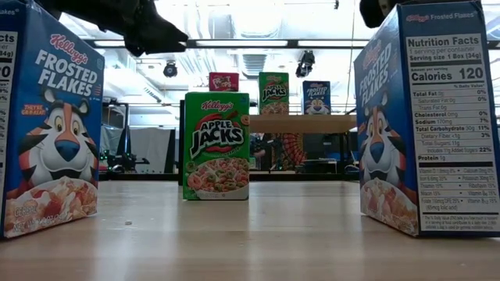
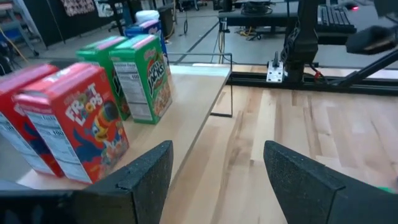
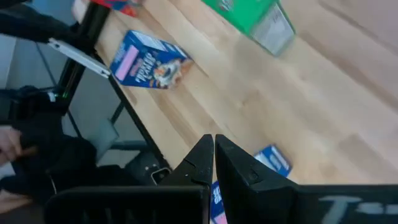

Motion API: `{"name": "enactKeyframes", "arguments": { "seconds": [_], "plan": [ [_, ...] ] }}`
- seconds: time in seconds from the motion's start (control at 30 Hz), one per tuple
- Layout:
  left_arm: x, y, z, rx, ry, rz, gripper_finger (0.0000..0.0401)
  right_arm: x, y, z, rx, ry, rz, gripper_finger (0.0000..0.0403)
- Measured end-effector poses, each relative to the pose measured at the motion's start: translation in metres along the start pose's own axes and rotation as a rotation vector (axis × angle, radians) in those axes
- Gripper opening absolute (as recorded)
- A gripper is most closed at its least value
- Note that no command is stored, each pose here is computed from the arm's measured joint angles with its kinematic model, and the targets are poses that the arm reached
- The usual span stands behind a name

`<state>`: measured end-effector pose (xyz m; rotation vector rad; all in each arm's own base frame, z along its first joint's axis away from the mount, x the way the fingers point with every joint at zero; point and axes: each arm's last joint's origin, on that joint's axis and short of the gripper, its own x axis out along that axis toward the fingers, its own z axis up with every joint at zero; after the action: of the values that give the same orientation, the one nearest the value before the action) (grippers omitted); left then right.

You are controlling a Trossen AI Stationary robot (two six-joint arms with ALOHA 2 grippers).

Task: Stack cereal on shelf
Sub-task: Put the right blue cereal box on the shelf

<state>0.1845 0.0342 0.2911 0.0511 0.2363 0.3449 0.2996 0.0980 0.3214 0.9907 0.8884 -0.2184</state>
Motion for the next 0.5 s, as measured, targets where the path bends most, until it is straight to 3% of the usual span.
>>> {"name": "enactKeyframes", "arguments": {
  "seconds": [0.2, 0.5],
  "plan": [
    [0.000, -0.005, 0.001, -0.048, -0.011, -0.026, 0.0235, 0.002, 0.005, -0.010, 0.059, 0.055, 0.023, 0.0009],
    [-0.004, -0.033, 0.001, -0.087, -0.053, -0.169, 0.0235, 0.001, 0.024, -0.028, 0.005, -0.016, 0.136, 0.0009]
  ]
}}
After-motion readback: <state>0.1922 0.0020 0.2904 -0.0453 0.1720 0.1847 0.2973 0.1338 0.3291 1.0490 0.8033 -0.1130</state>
